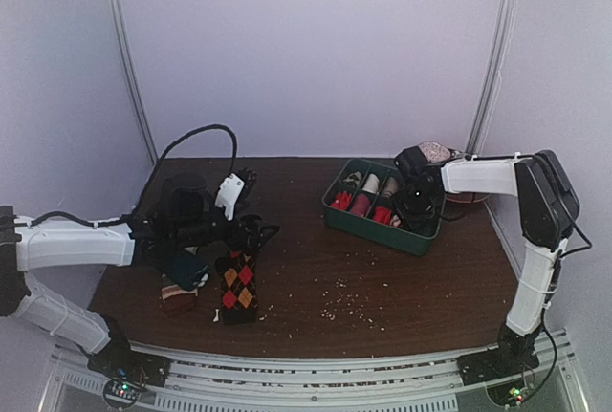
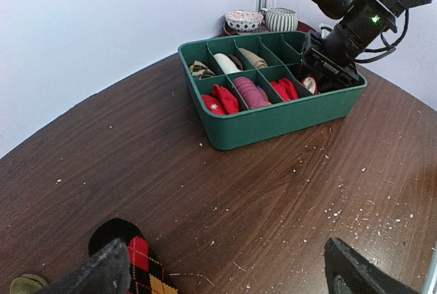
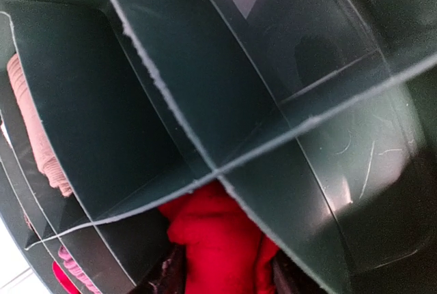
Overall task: Roll the socks
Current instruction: Place a pair of socks in the storage box.
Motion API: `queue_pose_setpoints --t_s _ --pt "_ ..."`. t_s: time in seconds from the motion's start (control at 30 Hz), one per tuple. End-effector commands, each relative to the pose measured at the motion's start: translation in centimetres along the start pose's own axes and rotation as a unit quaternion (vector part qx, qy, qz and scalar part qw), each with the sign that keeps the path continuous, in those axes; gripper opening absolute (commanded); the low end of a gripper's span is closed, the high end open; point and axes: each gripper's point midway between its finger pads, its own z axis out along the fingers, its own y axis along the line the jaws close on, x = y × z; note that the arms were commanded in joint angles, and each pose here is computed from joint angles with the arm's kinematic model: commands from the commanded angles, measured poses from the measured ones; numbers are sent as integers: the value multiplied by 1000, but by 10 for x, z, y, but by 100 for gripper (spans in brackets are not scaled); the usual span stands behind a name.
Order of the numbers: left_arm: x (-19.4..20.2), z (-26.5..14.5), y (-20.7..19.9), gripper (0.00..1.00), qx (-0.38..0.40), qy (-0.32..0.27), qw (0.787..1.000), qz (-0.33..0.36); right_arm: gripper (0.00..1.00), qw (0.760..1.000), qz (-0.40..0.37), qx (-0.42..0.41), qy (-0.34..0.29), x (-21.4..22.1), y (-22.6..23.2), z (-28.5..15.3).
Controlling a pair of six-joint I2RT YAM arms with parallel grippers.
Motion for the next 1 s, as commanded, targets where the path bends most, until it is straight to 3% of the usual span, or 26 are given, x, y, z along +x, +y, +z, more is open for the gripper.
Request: queue_pose_setpoints --t_s 0.0,0.47,0.73,0.97 --pt "-15 1 -1 98 5 -17 1000 12 47 985 -13 173 9 -6 -96 33" --pt "-19 -2 -3 98 10 -22 1000 11 50 988 -18 154 5 -23 -84 -3" --pt "-20 -4 -3 98 11 -23 1000 10 52 982 -46 184 13 -21 -103 18" --pt "-20 -5 -5 98 15 -23 1000 10 61 963 -132 233 26 -27 -108 44"
